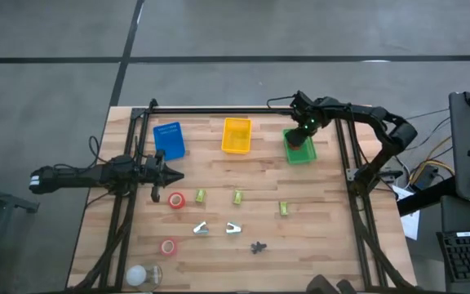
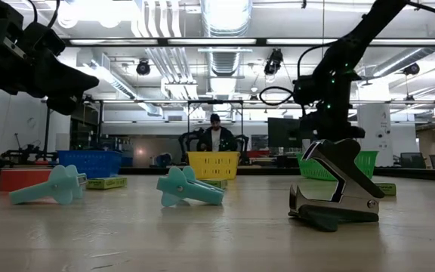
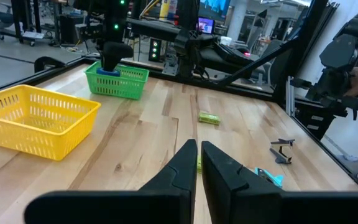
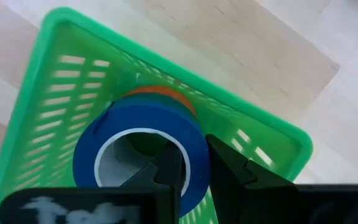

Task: Pick and place Stapler, Stapler remover, tape
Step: Put the blue tape into the green bin, then put the right staple box into the yellow bin

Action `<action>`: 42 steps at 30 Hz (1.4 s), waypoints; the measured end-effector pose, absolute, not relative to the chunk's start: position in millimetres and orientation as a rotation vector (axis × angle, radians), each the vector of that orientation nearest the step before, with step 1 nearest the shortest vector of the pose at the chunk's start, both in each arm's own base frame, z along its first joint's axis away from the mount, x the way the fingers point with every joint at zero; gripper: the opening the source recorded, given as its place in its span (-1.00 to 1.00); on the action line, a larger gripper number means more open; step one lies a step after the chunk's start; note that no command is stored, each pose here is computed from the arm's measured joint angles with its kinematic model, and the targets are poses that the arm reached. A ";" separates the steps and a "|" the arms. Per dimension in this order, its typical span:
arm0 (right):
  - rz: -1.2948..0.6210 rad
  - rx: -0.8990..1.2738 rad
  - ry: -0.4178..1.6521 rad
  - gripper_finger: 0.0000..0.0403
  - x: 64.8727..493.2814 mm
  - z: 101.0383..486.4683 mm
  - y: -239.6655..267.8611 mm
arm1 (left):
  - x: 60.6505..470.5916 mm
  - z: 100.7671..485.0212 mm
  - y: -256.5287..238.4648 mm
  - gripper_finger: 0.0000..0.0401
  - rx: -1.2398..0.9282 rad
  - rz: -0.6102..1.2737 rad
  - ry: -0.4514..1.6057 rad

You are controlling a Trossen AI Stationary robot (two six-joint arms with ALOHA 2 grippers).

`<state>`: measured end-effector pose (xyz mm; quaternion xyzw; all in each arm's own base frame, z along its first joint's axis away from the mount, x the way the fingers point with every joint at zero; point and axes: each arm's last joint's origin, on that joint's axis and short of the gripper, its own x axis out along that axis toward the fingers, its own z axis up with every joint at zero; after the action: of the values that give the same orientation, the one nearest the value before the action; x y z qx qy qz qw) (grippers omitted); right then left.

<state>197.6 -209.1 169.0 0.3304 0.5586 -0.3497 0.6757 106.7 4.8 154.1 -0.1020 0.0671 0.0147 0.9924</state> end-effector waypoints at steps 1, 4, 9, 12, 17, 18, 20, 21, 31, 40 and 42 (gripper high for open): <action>-0.786 0.738 1.251 -0.73 197.7 170.0 -209.2 | 106.7 154.1 4.8 -0.87 -0.204 0.029 0.135; -0.787 0.730 1.240 -0.73 197.7 171.7 -209.3 | 106.7 154.1 4.9 -0.87 -0.204 0.030 0.135; -0.791 0.725 1.232 -0.73 197.8 172.7 -209.5 | 106.7 154.1 4.8 -0.87 -0.205 0.030 0.135; -0.793 0.719 1.224 -0.68 198.3 172.9 -210.2 | 106.7 154.1 4.9 -0.87 -0.205 0.030 0.135; -0.817 0.715 1.231 -0.46 197.7 172.8 -210.2 | 106.7 154.1 4.9 -0.87 -0.205 0.029 0.135; -0.820 0.718 1.230 -0.41 197.7 172.8 -210.2 | 106.7 154.1 4.8 -0.87 -0.204 0.029 0.135; -0.820 0.720 1.231 -0.32 197.5 172.9 -210.1 | 106.7 154.1 4.9 -0.87 -0.204 0.029 0.135; -0.819 0.721 1.235 -0.28 197.0 173.4 -209.5 | 106.7 154.1 4.9 -0.87 -0.205 0.029 0.135; -0.831 0.723 1.191 0.00 187.6 202.5 -194.1 | 106.7 154.1 4.9 -0.87 -0.204 0.030 0.135; -0.769 0.689 1.091 0.02 194.3 229.5 -154.3 | 106.7 154.1 4.8 -0.87 -0.204 0.030 0.135; -0.743 0.679 1.099 0.02 198.4 227.5 -138.3 | 106.7 154.1 4.8 -0.87 -0.204 0.029 0.135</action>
<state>198.4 -138.3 227.5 0.3089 0.5000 -0.3380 0.7351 106.7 4.8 154.1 -0.1020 0.0671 0.0146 0.9924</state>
